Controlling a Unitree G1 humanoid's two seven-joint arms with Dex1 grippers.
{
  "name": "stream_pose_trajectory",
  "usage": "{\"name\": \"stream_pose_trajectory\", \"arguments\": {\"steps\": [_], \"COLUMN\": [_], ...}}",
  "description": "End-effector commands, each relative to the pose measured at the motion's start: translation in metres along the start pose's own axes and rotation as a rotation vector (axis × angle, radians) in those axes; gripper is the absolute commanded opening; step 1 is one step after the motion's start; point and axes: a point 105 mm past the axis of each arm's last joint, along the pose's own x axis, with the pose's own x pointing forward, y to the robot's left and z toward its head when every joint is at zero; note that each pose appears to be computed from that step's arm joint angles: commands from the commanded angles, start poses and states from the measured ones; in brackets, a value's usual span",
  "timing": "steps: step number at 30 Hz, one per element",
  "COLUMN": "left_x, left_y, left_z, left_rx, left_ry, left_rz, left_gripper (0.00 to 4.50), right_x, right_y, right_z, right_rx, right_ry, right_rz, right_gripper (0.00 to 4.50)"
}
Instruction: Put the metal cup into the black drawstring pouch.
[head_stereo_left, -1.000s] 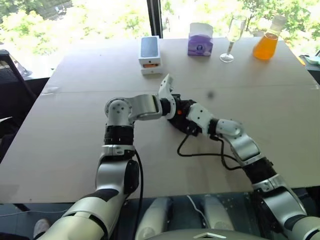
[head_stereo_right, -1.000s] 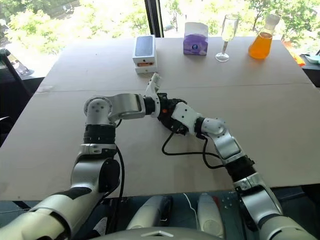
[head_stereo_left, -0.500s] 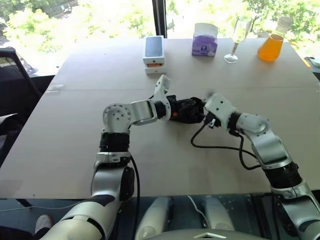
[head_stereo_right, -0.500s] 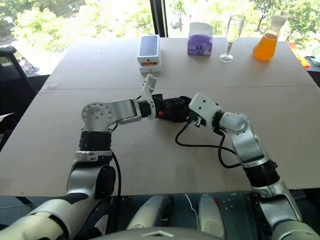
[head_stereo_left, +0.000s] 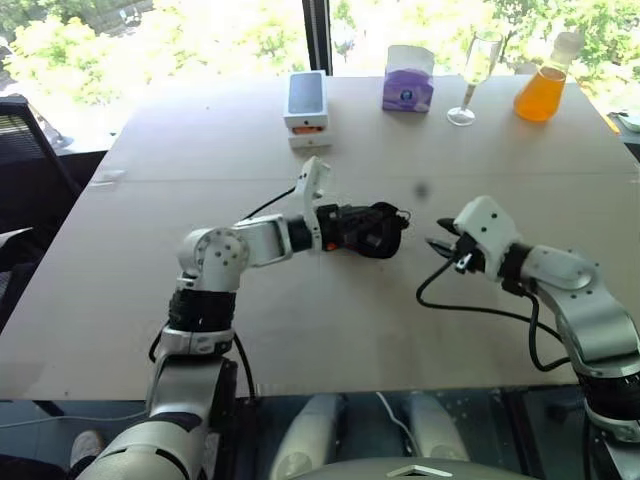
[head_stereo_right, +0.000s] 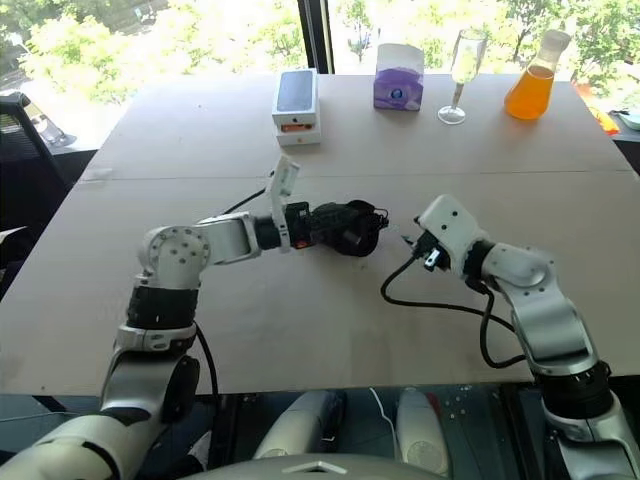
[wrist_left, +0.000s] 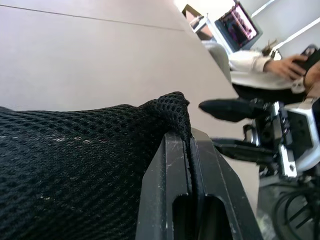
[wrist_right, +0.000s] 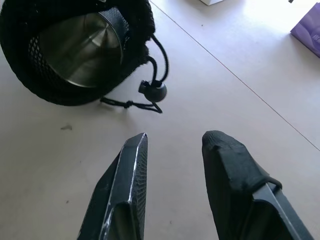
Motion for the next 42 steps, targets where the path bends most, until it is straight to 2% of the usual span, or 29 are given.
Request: {"name": "stream_pose_trajectory", "arguments": {"steps": [1,8,14,16,17,18,19,27,30,32,35,39,42], "left_x": [-0.005,-0.023,-0.030,-0.032,-0.032,-0.033,-0.034,-0.035,-0.035,-0.035,-0.035,-0.033,-0.033], "left_y": [-0.013,-0.007,-0.003,-0.003,-0.003,-0.004,-0.004,-0.004,-0.004,-0.004,-0.004,-0.007,-0.011], "left_z": [0.001,0.006,0.011,0.011,0.011,0.012,0.012,0.015,0.015,0.014,0.014,0.014,0.015], "left_rx": [0.063,0.056,0.063,0.061,0.061,0.059,0.057,0.059,0.058,0.056,0.057,0.056,0.064], "left_ry": [-0.013,-0.005,-0.009,-0.010,-0.011,-0.015,-0.018,-0.026,-0.028,-0.028,-0.031,-0.039,-0.057], "left_rz": [-0.069,-0.060,-0.042,-0.038,-0.037,-0.036,-0.034,-0.026,-0.026,-0.025,-0.026,-0.040,-0.057], "left_gripper": [0.00,0.00,0.00,0.00,0.00,0.00,0.00,0.00,0.00,0.00,0.00,0.00,0.00], "right_x": [0.001,0.032,0.048,0.054,0.057,0.060,0.062,0.077,0.079,0.079,0.079,0.072,0.058], "right_y": [0.005,0.023,0.035,0.036,0.035,0.036,0.038,0.036,0.027,0.025,0.023,0.011,-0.009], "right_z": [0.010,0.003,0.016,0.017,0.017,0.017,0.018,0.011,0.012,0.012,0.010,0.009,0.011], "right_rx": [-0.047,-0.054,0.121,0.147,0.154,0.177,0.198,0.299,0.346,0.356,0.348,0.321,0.217], "right_ry": [-0.042,-0.056,-0.149,-0.169,-0.174,-0.182,-0.191,-0.214,-0.246,-0.255,-0.251,-0.255,-0.246], "right_rz": [-0.019,0.010,0.053,0.040,0.024,0.025,0.032,-0.030,-0.077,-0.088,-0.104,-0.167,-0.280], "right_gripper": [1.84,1.84,1.84,2.39,2.51,3.08,3.47,3.47,2.62,1.48,0.10,0.04,0.04]}}
